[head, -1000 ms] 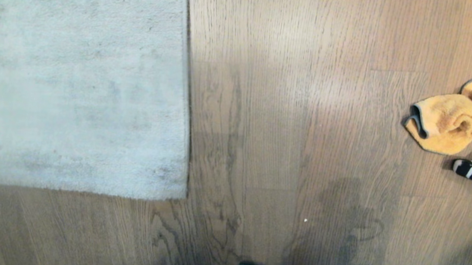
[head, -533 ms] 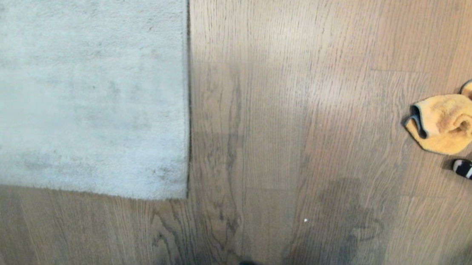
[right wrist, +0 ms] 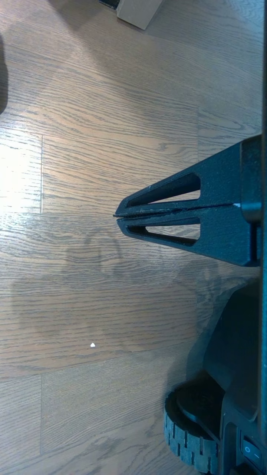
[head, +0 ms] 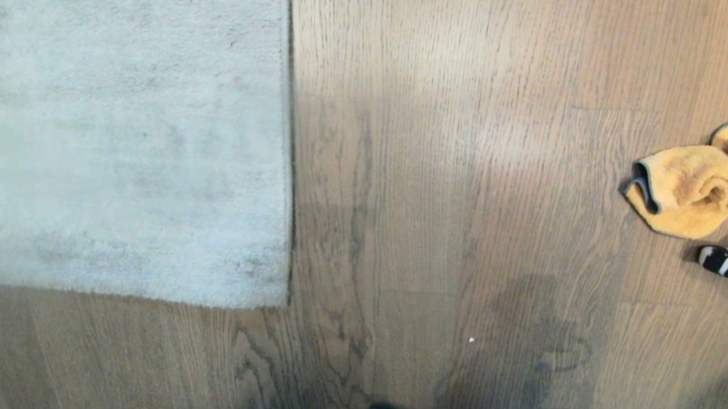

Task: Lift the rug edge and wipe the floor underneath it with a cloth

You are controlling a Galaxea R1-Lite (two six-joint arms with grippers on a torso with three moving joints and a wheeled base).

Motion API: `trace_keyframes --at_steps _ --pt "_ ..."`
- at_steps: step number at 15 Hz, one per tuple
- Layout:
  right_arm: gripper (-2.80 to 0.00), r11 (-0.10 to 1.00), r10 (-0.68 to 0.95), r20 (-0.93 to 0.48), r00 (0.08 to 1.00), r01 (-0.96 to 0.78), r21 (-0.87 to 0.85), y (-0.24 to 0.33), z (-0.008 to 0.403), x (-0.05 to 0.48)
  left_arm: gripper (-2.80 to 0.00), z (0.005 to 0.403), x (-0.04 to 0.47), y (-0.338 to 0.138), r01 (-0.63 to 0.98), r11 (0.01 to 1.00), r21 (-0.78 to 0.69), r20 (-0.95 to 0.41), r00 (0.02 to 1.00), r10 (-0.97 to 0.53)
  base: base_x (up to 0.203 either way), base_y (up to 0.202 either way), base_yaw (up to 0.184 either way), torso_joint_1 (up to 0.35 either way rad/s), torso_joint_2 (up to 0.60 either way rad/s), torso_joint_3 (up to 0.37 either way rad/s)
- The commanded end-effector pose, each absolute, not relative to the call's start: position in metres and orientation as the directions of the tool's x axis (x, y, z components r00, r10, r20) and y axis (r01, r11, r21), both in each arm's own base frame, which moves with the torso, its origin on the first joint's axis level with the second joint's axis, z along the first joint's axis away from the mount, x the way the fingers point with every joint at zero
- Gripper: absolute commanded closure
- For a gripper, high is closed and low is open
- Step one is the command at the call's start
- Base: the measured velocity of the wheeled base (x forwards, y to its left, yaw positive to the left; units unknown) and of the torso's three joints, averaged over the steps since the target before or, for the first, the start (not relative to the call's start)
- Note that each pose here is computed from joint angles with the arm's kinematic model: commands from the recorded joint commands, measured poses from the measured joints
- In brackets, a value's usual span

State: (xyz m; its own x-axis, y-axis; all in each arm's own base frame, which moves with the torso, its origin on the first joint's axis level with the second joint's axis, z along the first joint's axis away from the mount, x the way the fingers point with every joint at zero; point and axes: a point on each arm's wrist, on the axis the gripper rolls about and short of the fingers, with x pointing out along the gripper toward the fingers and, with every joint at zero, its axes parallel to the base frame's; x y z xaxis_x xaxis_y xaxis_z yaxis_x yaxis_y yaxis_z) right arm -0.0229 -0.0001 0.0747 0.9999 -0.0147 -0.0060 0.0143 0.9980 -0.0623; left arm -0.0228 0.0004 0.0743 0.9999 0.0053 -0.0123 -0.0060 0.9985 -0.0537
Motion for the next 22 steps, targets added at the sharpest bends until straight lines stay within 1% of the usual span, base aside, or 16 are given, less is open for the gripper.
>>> trace_keyframes --at_steps 1,12,22 --pt "0.00 0.998 -0.015 -0.007 1.000 0.014 -0.063 -0.0001 0.0748 -0.0228 0.00 0.0742 -0.0228 0.0004 -0.007 0.998 -0.065 -0.012 1.000 0.006 0.000 0.000 0.000 0.000 0.00 0.000" --pt "0.00 0.998 -0.015 -0.008 1.000 0.015 -0.063 -0.0001 0.0747 -0.0228 0.00 0.0744 -0.0228 0.0004 -0.007 0.997 -0.073 -0.011 1.000 0.006 0.000 0.000 0.000 0.000 0.00 0.000" --pt "0.00 0.998 -0.015 -0.008 1.000 0.015 -0.063 -0.0001 0.0747 -0.0228 0.00 0.0752 -0.0228 0.0004 -0.006 0.997 -0.075 -0.003 1.000 0.006 0.000 0.000 0.000 0.001 0.00 0.181"
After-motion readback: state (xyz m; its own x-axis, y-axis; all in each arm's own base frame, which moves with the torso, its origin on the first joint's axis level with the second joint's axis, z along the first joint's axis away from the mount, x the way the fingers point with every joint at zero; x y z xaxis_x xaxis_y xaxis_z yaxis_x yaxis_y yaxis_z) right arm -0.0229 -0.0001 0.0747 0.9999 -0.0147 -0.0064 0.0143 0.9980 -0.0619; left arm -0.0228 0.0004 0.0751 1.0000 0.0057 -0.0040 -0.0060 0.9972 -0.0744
